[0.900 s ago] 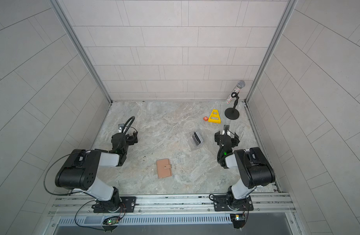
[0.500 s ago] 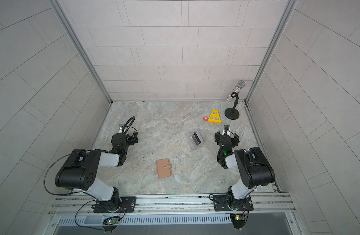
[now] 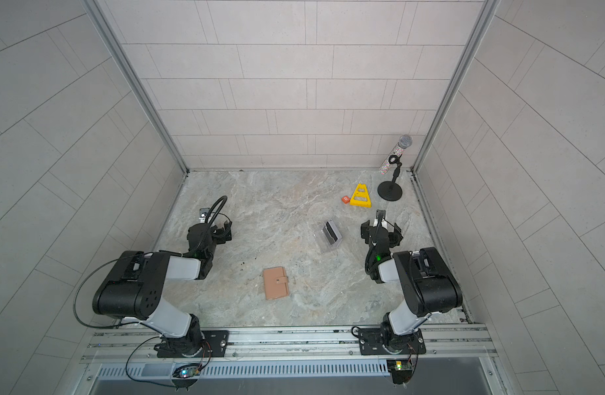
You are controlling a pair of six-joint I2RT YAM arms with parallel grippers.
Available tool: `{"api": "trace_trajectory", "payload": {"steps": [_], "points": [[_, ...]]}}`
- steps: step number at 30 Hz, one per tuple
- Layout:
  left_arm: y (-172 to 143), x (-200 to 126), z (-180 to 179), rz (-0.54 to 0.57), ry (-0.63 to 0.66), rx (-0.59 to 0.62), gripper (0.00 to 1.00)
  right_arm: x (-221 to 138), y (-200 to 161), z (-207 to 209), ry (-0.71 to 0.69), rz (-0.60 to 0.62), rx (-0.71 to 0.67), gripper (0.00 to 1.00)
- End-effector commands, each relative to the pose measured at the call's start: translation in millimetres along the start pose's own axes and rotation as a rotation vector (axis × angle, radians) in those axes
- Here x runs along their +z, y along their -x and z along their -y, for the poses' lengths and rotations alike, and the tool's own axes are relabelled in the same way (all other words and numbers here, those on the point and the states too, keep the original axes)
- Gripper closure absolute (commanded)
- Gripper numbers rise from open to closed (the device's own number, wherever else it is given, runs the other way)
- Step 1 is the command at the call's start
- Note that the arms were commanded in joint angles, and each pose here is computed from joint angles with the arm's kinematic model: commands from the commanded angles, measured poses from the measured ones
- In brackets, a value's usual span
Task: Insert credit cards into a card holder
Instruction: Pick up the card holder at the bottom-center of the table.
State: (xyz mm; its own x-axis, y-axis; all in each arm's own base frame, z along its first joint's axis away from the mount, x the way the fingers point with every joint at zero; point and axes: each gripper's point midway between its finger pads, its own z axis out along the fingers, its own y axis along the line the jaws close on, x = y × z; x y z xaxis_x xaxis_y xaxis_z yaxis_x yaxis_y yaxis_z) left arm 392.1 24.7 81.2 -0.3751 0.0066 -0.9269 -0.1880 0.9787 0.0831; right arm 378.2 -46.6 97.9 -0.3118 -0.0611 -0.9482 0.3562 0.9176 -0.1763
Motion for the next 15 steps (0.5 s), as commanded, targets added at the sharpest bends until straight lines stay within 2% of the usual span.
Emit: {"api": "trace_trajectory", "payload": {"steps": [1,6,8,12,15], "points": [[18,-9,-19,0.076,0.084,-0.057,0.0,-7,9,6,-0.021,0.03,0.017,0.0],[39,-35,-54,0.087,0.267,-0.127,0.0,-16,34,16,-0.076,0.02,-0.011,0.0],[43,-47,-64,0.06,0.312,-0.186,0.0,-22,40,26,-0.118,0.008,0.019,0.0],[59,-64,-48,0.009,0.201,-0.244,0.0,-40,49,30,-0.083,-0.101,0.038,0.0],[57,-81,-43,-0.068,0.193,-0.361,0.0,-56,55,20,0.028,-0.148,0.097,0.0]]}}
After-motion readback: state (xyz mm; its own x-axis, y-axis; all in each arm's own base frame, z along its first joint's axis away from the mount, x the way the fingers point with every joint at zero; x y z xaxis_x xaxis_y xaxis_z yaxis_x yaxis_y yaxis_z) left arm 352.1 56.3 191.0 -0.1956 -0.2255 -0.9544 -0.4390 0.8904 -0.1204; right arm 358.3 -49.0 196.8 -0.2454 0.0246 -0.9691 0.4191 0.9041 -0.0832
